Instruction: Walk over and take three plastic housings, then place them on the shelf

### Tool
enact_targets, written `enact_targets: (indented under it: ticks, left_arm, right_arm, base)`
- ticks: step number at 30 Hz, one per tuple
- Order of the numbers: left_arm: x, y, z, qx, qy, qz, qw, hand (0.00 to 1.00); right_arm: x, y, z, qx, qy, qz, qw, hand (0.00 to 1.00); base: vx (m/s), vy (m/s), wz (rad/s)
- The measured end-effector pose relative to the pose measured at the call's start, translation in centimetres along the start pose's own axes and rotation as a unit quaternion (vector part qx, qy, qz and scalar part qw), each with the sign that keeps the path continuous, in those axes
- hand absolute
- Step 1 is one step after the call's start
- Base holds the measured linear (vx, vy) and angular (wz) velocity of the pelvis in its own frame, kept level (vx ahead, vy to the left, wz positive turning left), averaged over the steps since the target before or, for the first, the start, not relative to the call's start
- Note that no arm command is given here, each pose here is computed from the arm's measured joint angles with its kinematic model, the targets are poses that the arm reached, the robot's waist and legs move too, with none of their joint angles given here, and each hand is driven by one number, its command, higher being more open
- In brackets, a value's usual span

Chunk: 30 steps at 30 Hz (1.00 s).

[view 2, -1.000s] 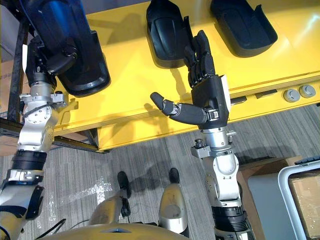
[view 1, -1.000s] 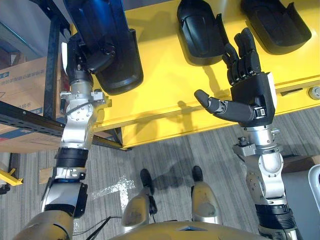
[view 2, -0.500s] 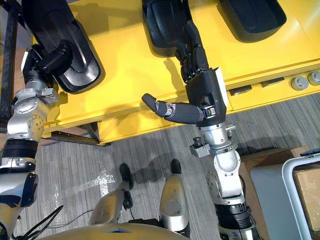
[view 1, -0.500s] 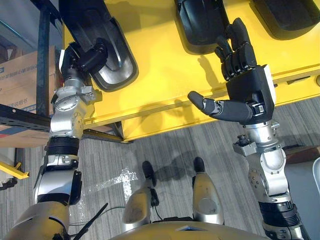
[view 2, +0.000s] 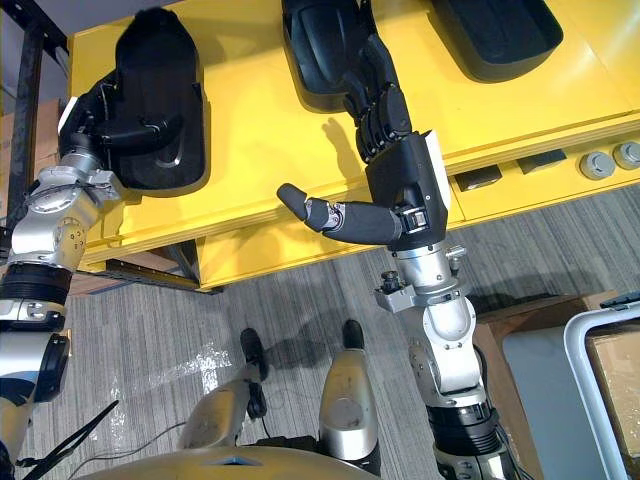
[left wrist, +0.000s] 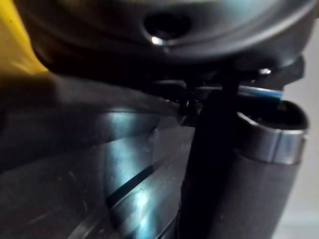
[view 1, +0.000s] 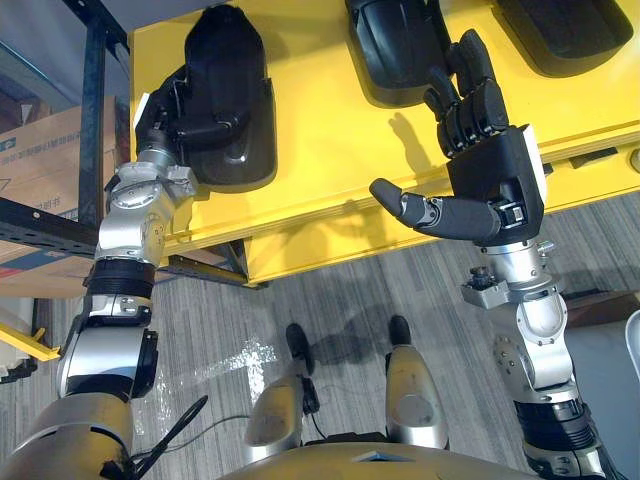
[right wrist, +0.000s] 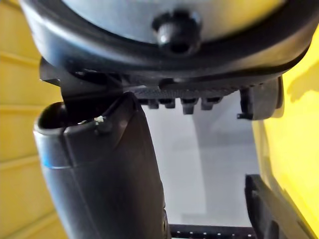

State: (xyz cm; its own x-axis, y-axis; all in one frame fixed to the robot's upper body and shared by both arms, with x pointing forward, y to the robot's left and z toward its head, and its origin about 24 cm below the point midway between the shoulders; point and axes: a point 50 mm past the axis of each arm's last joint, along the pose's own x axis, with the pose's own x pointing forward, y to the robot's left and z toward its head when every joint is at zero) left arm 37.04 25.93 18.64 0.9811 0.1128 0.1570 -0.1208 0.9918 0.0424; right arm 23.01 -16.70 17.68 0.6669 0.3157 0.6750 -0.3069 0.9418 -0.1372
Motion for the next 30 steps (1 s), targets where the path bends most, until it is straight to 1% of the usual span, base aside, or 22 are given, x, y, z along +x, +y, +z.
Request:
enact_targets:
  ticks: [4,11,14,17,19,21,22,25,27,29,30]
  left_arm:
    - [0.0,0.3,-0.3,0.018,0.008,0.016,1.0,1.0]
    - [0.2,0.9,-1.1,0.003,0.025,0.072,0.997,1.0]
    - [0.0,0.2,-2.6,-0.024,0.042,0.087,0.995,1.0]
    - [-0.3,-1.2,-3.6,-0.044,0.042,0.093,0.994,1.0]
    - [-1.0,-2.0,-4.6,-0.056,0.046,0.105,0.992,1.0]
    - [-1.8,-3.1,-5.1,-0.068,0.045,0.1,0.992,1.0]
    - [-2.2,-3.6,-5.1,-0.069,0.038,0.097,0.992,1.0]
    - [-2.9,-4.0,-4.7,-0.086,0.021,0.102,0.991,1.0]
    - [-3.3,-4.3,-3.6,-0.099,-0.011,0.102,0.99,1.0]
    - [-3.9,-4.4,-2.6,-0.095,-0.037,0.099,0.99,1.0]
    - [-4.3,-4.5,-2.1,-0.07,-0.058,0.108,0.99,1.0]
  right_arm:
    - [0.0,0.0,0.0,0.0,0.0,-0.003,1.0,1.0]
    - [-0.3,0.0,-0.1,0.0,0.004,-0.009,1.0,1.0]
    - [-0.7,0.1,-0.4,0.009,0.01,-0.02,1.0,1.0]
    - [-0.8,0.3,-0.2,0.014,-0.01,-0.031,0.999,1.0]
    - [-0.8,0.7,-0.1,0.023,-0.022,-0.032,0.999,1.0]
    - [-1.1,0.9,-0.1,0.026,-0.025,-0.035,0.999,1.0]
    - [-1.2,1.0,-0.2,0.029,-0.023,-0.037,0.999,1.0]
    - [-1.6,1.4,-0.7,0.035,-0.011,-0.038,0.999,1.0]
    - [-2.0,1.6,-1.4,0.027,0.011,-0.038,0.999,1.0]
    - [-2.5,1.8,-1.7,0.031,0.024,-0.041,0.998,1.0]
    - [-2.6,1.9,-2.0,0.032,0.032,-0.039,0.998,1.0]
  base:
    - [0.02,-0.01,-0.02]
    - [0.04,-0.016,-0.03]
    - [0.07,-0.002,0.01]
    - [0.06,0.004,0.03]
    - [0.0,0.0,0.0]
    - [0.0,0.0,0.0]
    - [0.0,0.0,0.0]
    - [-0.01,0.001,0.0]
    - [-0.01,0.003,0.02]
    - [-0.01,0.003,0.02]
    - [0.0,0.0,0.0]
